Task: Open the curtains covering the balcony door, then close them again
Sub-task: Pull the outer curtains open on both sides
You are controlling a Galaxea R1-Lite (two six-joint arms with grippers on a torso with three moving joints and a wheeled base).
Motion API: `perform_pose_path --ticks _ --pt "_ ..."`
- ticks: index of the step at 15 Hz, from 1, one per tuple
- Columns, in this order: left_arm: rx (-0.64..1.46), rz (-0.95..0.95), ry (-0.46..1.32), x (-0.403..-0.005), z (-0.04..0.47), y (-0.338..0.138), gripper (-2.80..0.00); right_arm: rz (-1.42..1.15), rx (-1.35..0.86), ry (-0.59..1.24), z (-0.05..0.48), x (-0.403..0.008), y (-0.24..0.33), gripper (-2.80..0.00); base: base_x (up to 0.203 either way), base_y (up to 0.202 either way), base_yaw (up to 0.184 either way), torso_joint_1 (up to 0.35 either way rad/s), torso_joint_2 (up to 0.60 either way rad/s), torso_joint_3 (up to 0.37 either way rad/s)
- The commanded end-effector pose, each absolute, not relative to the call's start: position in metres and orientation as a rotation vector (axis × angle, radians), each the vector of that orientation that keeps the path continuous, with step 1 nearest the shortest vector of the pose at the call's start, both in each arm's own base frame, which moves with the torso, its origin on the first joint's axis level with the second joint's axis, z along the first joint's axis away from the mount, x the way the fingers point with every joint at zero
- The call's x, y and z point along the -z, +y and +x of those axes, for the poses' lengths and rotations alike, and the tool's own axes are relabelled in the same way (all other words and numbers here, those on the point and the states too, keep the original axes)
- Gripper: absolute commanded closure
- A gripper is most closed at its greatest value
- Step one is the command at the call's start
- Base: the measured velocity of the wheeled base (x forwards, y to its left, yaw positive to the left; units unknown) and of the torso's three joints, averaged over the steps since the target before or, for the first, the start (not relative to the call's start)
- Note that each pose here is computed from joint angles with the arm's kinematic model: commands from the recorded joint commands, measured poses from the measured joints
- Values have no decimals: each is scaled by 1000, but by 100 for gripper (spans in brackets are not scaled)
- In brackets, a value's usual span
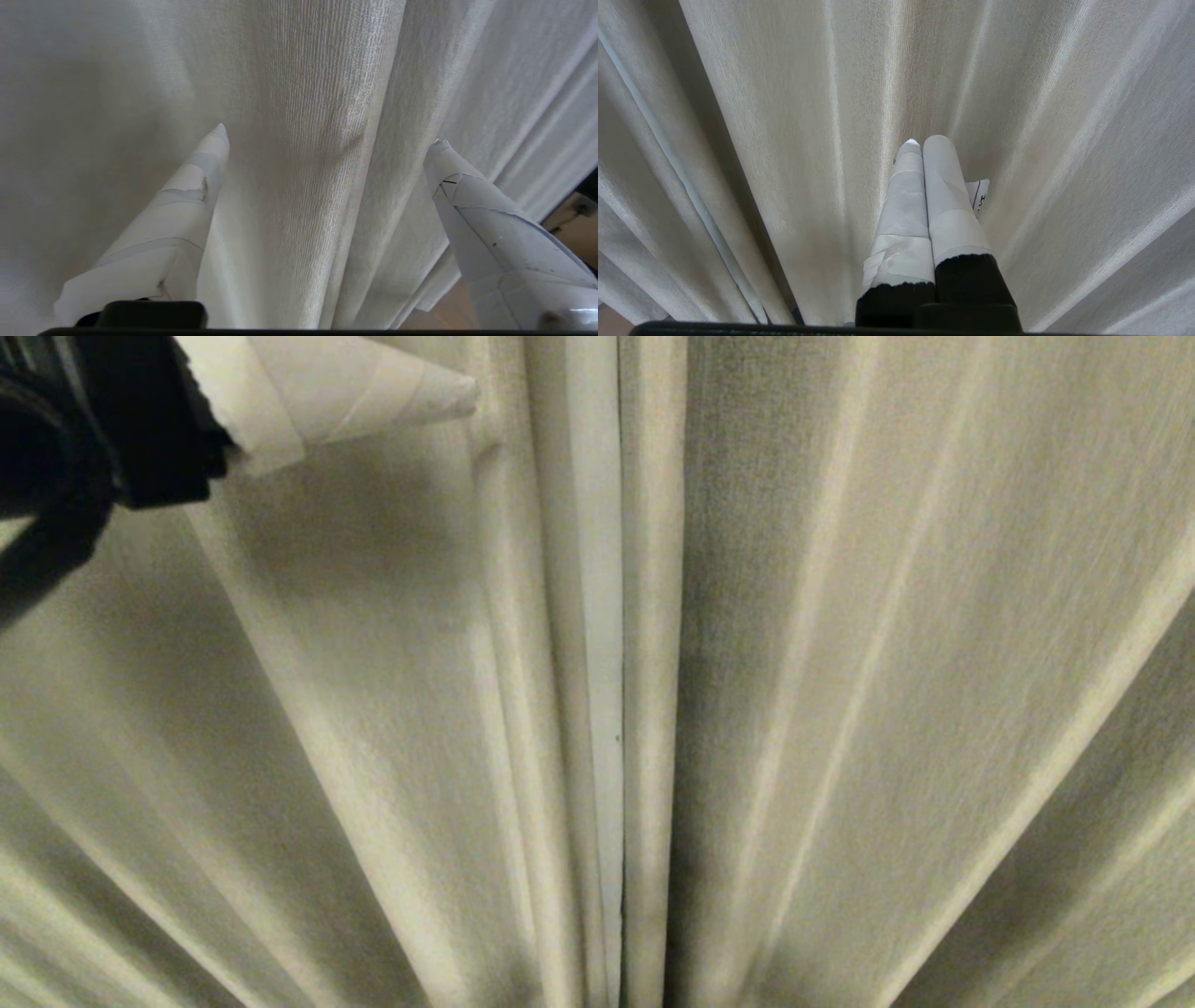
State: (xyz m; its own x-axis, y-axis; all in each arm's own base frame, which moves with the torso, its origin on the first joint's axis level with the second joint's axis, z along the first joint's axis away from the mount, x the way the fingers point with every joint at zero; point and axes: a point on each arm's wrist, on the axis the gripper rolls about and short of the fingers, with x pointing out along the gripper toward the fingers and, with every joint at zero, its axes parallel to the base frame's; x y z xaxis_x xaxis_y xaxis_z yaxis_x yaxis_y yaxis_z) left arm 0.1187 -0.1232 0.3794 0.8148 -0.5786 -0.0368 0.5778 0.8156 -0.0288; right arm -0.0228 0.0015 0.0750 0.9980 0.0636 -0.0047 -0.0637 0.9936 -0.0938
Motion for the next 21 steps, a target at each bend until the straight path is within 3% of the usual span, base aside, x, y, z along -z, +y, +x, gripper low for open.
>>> perform_pose_path --ticks 1,11,21 --pt "579 -8 51 -384 111 -126 -280 -95 -65 2 -23 -75 2 0 0 0 0 0 0 0" --pt "526 4 54 -392 108 -152 -280 -95 -65 2 -23 -75 2 0 0 0 0 0 0 0" --pt "393 24 77 -388 143 -178 -280 -95 -65 2 -23 -75 2 0 0 0 0 0 0 0"
